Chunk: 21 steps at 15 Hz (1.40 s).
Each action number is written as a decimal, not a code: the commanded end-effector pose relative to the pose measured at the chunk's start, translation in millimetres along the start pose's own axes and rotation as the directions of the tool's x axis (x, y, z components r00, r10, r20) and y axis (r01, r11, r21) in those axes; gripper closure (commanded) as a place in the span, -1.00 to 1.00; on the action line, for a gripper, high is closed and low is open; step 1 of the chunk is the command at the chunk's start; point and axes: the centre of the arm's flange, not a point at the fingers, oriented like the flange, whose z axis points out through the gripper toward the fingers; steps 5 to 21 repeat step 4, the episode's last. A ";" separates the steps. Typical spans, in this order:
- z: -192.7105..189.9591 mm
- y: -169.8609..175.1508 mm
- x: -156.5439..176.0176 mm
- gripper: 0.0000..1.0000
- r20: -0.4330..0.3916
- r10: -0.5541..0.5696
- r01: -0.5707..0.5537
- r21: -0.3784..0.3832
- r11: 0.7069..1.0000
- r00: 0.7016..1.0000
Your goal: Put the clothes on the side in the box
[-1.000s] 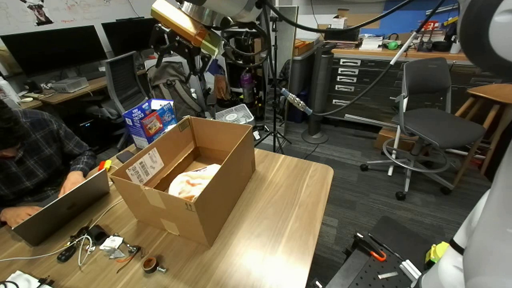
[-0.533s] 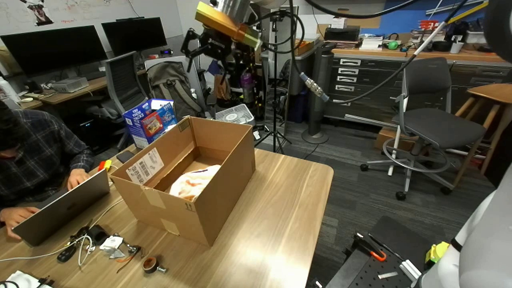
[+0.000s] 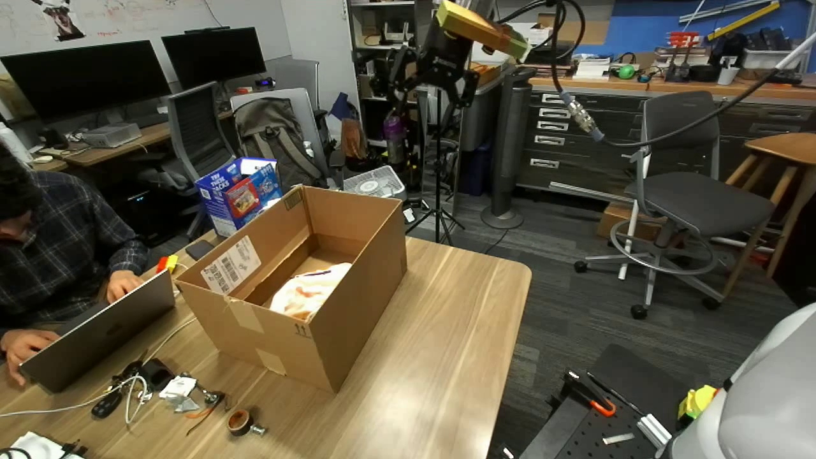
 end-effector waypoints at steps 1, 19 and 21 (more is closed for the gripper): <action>-23.0 47.1 -26.3 -1.00 0.007 -0.079 0.079 -0.008 0.997 0.997; -19.2 50.1 -13.4 -1.00 0.015 -0.062 0.062 -0.003 0.998 0.998; -19.2 50.1 -13.4 -1.00 0.015 -0.062 0.062 -0.003 0.998 0.998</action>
